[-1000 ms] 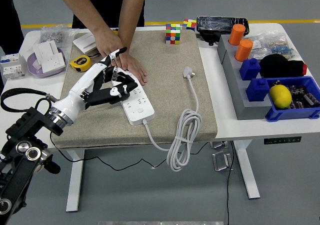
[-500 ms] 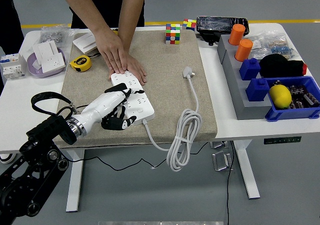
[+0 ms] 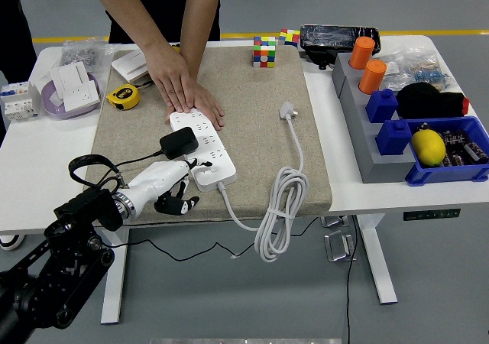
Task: Pick up the plug,place it near the board,insert it into the board,press the button
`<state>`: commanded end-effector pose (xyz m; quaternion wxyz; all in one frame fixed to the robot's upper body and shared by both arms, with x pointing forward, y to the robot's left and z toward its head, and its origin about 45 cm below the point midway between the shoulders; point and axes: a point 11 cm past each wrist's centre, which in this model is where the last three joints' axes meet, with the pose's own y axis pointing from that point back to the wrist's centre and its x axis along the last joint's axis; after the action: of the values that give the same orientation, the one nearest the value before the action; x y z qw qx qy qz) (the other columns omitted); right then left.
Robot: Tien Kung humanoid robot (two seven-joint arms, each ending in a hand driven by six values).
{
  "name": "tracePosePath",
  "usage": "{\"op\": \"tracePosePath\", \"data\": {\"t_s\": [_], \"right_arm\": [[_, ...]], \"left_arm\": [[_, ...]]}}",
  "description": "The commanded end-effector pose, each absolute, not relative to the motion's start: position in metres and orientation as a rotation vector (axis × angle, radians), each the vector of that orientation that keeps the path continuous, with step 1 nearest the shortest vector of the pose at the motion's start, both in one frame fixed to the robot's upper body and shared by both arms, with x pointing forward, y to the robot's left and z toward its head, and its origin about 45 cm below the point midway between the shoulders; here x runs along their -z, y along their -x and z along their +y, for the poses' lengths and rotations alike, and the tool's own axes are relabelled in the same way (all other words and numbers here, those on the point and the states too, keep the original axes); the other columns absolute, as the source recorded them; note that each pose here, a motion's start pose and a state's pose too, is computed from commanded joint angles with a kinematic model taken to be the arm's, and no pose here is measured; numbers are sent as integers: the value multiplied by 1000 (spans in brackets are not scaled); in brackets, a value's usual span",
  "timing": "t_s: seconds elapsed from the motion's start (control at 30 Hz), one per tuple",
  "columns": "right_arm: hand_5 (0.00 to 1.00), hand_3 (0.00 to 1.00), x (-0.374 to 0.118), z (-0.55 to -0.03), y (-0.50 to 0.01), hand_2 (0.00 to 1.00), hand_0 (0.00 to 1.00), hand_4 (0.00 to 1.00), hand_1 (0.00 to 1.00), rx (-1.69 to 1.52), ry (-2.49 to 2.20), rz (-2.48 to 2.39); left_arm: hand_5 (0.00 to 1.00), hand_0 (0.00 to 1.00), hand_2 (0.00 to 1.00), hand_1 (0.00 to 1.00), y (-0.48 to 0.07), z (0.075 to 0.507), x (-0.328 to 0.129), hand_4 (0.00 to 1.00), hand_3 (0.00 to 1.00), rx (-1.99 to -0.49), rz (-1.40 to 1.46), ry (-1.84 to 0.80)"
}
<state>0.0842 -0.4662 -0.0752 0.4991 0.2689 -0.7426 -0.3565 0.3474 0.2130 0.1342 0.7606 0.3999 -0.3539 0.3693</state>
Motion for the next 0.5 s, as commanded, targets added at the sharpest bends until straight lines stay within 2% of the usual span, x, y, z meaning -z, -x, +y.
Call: {"op": "tracePosePath", "data": {"t_s": [0.5], "right_arm": [[998, 749, 75, -466, -84, 730, 811, 998, 760, 860, -651, -1793]], "left_arm": [[2, 150, 130, 24, -348, 211, -128, 671, 902, -801, -757, -874]]}}
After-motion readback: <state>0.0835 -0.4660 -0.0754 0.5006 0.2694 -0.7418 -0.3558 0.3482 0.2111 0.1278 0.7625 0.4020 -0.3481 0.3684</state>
